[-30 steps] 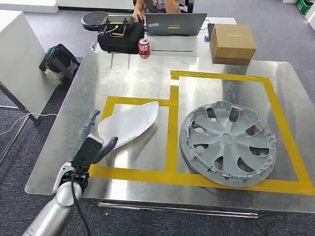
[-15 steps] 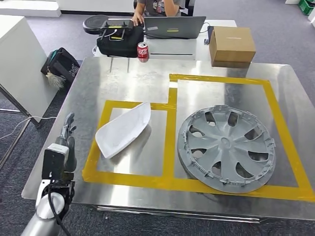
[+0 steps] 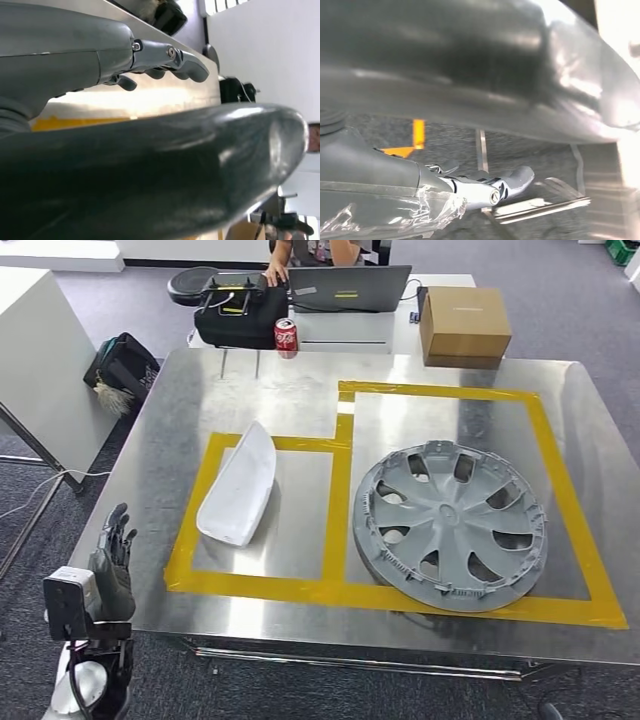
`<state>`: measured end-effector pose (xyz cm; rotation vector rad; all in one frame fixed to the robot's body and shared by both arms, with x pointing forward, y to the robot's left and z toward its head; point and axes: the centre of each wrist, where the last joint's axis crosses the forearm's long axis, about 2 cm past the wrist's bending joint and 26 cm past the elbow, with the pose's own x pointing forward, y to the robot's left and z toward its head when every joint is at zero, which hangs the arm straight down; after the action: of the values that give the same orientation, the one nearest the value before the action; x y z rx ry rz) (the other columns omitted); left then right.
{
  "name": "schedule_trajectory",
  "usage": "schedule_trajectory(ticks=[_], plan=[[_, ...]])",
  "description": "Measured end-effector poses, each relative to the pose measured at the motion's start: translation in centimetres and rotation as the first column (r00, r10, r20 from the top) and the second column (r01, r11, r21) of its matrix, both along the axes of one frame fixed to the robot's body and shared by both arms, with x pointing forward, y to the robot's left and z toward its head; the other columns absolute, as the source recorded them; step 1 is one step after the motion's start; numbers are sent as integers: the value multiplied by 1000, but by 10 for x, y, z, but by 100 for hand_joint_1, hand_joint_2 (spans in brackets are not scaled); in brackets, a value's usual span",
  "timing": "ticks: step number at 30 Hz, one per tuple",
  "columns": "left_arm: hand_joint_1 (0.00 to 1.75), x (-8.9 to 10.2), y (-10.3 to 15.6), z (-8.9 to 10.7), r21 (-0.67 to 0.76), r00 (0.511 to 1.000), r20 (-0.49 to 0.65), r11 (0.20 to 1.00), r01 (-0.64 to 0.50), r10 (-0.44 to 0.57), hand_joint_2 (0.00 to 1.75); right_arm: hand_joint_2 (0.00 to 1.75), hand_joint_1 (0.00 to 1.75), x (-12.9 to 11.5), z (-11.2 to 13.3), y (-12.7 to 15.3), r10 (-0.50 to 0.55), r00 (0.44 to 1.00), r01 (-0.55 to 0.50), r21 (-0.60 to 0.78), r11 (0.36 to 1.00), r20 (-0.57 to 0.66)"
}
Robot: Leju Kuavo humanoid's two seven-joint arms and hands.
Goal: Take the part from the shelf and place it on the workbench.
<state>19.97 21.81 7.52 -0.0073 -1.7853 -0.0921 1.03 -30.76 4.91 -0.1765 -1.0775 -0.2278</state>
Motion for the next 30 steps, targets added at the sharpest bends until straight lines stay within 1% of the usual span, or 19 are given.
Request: schedule_trajectory(ticks=[4, 6, 11, 14, 19, 23, 30], plan=[[0, -8, 2, -11, -2, 999, -38, 1000, -12, 12, 0, 0, 0, 6, 4, 0, 34, 999, -33, -76, 997, 12], [0, -11, 4, -15, -11, 998, -59, 1000, -17, 16, 0, 0, 0, 7, 4, 0, 30, 999, -28, -88, 996, 13], [0, -18, 7, -30, -95, 986, -167, 995, -11, -5, 0, 0, 0, 12, 5, 1, 9, 1000, -6, -107, 994, 21], [0, -21, 6, -36, -105, 980, -200, 994, -6, -15, 0, 0, 0, 13, 5, 1, 7, 1000, -5, -107, 994, 20], [0, -24, 6, -45, -96, 971, -239, 995, -3, -20, 0, 0, 0, 19, 6, 4, 41, 999, -38, -106, 994, 26], [0, -24, 7, -48, -87, 968, -250, 996, 1, -23, 0, 0, 0, 20, 6, 8, 66, 997, -63, -100, 993, 26], [0, -25, 10, -50, -64, 967, -253, 998, -2, -14, 0, 0, 0, 21, 5, 7, 41, 999, -37, -102, 994, 35]])
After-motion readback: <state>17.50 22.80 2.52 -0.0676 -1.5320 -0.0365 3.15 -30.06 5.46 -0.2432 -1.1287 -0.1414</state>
